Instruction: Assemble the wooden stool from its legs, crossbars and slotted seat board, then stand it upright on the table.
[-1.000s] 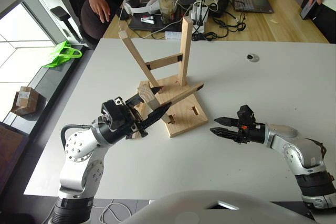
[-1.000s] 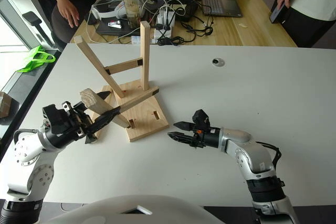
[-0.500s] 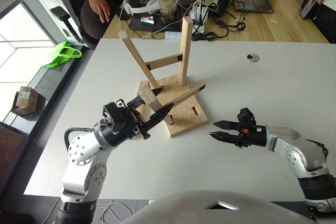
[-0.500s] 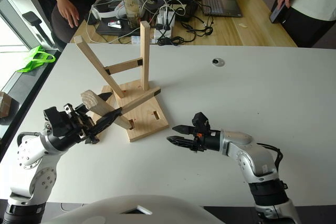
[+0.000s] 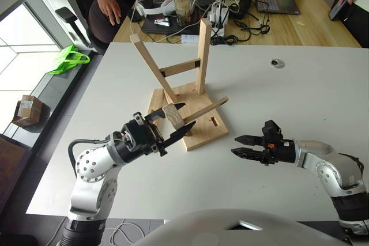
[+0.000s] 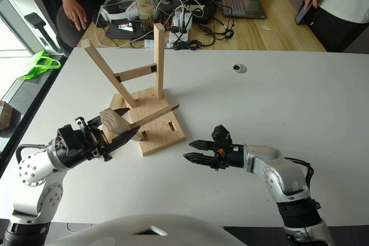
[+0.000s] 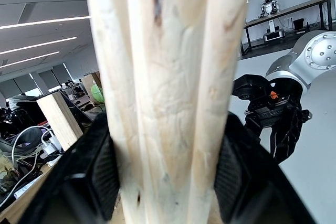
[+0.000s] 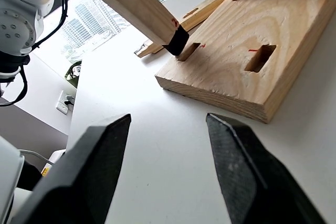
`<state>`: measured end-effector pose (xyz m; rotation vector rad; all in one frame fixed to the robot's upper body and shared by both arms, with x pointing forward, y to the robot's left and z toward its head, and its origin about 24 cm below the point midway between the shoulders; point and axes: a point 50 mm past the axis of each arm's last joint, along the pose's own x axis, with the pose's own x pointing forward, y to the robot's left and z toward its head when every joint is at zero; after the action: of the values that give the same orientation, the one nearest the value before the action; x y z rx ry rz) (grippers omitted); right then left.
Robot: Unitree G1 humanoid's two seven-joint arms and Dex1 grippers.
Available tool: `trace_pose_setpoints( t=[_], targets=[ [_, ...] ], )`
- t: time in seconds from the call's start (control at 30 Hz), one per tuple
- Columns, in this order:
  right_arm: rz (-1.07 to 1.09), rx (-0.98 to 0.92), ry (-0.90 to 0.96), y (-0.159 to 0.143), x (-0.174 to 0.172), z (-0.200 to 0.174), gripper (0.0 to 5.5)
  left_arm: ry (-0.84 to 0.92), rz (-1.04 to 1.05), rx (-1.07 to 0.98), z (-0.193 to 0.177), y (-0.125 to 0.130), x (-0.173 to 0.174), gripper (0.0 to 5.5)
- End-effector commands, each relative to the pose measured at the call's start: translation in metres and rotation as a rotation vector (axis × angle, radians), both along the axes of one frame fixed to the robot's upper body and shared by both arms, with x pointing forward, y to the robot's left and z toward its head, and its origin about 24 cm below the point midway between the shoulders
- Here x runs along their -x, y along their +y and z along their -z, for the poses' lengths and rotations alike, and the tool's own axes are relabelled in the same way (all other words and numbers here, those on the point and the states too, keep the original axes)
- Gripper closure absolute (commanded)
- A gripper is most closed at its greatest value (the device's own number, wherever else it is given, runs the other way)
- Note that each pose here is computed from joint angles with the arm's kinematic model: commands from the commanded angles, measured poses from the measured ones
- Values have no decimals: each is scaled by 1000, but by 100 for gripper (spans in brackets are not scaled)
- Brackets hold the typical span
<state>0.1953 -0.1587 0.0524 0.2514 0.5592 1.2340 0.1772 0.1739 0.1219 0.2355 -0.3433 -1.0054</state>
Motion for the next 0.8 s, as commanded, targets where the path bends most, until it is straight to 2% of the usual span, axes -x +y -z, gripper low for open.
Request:
trace_pose_setpoints(
  t=[0.03,0.33,0.5,0.6,0.8],
  targets=[
    [-31,12,-11,-1,-3,-6,281,-45,11,-31,-3,-3,-2,342],
    [-92,41,-2,-9,-7,-12,281,-64,24,0,-1,-24,9,342],
    [-103,54,-3,-10,-9,-13,281,-46,8,30,2,-27,12,342],
    [-101,57,-4,-11,-9,-13,281,-11,-47,77,4,-20,12,342],
    [-93,60,-9,-11,-10,-12,281,82,-172,163,16,11,4,342]
  ],
)
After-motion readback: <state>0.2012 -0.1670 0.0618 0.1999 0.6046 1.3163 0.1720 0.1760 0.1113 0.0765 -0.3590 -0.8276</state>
